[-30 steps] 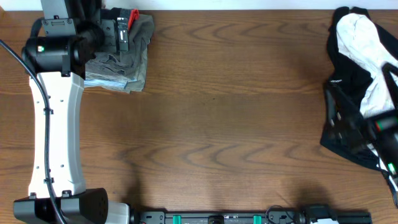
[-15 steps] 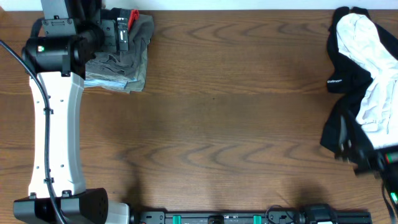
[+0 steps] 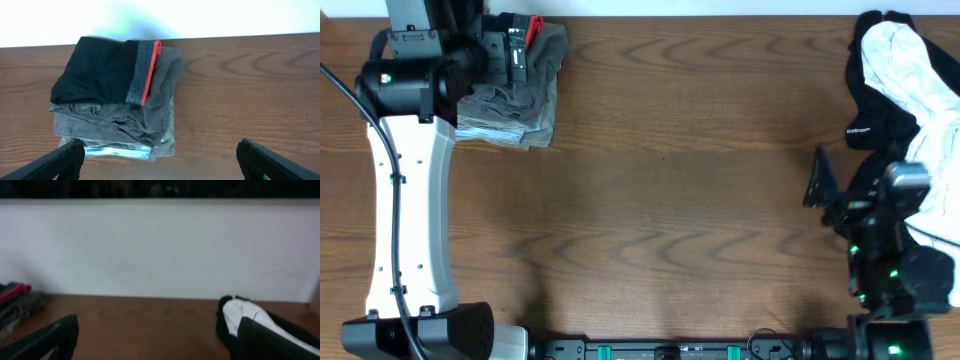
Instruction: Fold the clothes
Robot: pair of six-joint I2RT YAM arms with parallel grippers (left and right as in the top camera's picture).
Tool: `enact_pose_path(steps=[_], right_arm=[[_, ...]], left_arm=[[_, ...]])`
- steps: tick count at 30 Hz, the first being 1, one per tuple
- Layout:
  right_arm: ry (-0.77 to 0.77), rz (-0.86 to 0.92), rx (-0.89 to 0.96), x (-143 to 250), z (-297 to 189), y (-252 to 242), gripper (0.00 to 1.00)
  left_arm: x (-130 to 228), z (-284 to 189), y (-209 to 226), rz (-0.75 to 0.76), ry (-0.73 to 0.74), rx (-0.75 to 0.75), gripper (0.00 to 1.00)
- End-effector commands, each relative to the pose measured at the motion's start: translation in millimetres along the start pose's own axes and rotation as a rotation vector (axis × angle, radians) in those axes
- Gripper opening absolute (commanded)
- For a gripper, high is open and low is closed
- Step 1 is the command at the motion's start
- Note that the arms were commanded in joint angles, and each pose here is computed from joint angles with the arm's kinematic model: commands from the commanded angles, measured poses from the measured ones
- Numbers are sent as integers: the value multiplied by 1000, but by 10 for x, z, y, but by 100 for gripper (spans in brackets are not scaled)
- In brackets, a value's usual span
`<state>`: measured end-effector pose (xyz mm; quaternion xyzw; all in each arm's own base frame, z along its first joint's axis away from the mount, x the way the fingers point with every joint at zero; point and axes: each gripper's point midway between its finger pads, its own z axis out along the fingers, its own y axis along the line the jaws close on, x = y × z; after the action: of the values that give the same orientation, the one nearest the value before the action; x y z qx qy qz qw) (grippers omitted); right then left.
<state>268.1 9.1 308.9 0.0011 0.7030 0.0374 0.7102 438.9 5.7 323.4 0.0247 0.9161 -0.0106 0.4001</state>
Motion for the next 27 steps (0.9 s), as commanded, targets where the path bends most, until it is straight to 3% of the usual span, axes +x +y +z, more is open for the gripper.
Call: enact_pose_path(steps=[1, 11, 27], right_arm=[[28, -10, -12, 339, -39, 5, 99], [70, -9, -39, 1008, -160, 51, 99], [52, -9, -48, 1430, -213, 45, 99]], left_arm=[[-11, -32, 15, -5, -6, -9, 98], [-11, -32, 15, -5, -6, -9, 98], [-11, -32, 15, -5, -6, -9, 98]])
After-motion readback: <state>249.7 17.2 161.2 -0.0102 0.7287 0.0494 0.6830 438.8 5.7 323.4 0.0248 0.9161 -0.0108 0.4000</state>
